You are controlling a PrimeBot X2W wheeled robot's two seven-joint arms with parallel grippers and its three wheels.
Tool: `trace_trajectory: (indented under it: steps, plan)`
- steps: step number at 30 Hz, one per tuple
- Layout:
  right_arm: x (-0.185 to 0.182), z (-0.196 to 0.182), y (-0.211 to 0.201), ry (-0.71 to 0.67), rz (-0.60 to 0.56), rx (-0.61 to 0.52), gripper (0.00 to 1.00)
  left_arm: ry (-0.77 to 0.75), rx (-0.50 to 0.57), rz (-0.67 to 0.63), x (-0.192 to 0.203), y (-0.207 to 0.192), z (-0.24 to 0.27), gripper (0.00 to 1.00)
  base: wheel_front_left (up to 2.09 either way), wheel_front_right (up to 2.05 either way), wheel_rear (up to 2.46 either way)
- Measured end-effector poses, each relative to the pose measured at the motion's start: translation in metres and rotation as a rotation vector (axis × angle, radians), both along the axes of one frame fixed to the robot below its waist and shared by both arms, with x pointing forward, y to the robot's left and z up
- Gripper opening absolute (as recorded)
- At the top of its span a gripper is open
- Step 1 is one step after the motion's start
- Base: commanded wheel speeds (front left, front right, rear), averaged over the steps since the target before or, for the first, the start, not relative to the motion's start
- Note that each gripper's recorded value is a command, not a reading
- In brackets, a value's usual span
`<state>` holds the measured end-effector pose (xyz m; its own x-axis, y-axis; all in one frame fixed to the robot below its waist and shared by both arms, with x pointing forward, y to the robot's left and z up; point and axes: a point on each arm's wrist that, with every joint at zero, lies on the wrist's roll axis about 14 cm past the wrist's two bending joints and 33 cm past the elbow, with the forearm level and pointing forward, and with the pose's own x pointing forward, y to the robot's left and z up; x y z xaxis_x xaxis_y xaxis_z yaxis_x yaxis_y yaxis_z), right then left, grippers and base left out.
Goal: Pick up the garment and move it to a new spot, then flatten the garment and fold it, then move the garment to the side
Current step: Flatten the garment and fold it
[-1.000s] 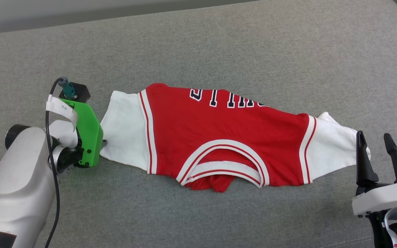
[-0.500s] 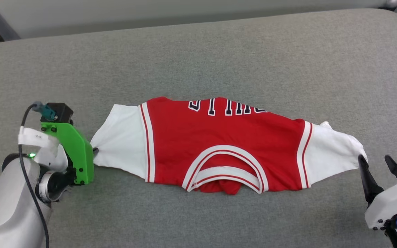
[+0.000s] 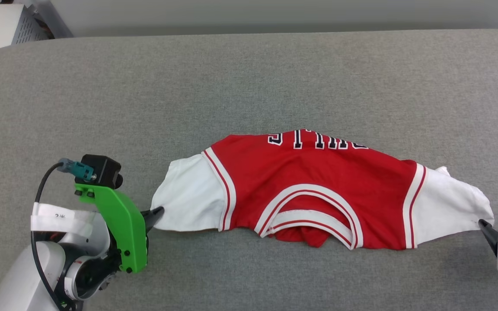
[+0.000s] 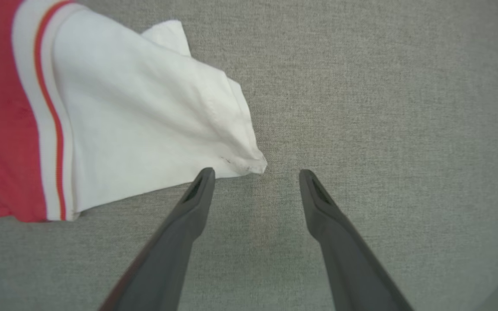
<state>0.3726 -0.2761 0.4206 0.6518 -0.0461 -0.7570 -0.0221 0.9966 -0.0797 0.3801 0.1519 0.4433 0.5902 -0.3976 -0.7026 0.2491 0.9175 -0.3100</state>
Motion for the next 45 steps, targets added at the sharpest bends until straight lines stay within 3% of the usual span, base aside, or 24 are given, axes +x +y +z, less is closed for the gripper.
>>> trace_trajectory:
  steps: [16,17,18,28,36,45]
  plan:
    - [0.016,-0.049,0.019,0.203,0.099,-0.03,1.0,0.056,0.003,0.002,-0.005,0.003,-0.017,0.0,0.0,0.0,0.0]
    - [0.015,-0.051,0.019,0.212,0.104,-0.031,0.77,0.055,0.004,0.004,-0.005,0.004,-0.018,0.0,0.0,0.0,0.0]
    - [0.014,-0.054,0.021,0.227,0.114,-0.03,0.0,0.056,0.01,0.011,-0.004,0.006,-0.018,0.0,0.0,0.0,0.0]
    - [0.016,-0.026,0.022,0.109,0.118,0.005,0.0,-0.02,0.004,0.034,-0.003,0.011,-0.001,0.0,0.0,0.0,0.0]
    - [0.019,0.06,0.005,-0.12,0.121,0.009,0.0,-0.203,0.025,0.071,-0.004,0.027,0.047,0.0,0.0,0.0,0.0]
    - [0.025,0.156,-0.002,-0.398,0.118,0.074,0.0,-0.469,0.062,0.064,-0.001,0.037,0.136,0.0,0.0,0.0,0.0]
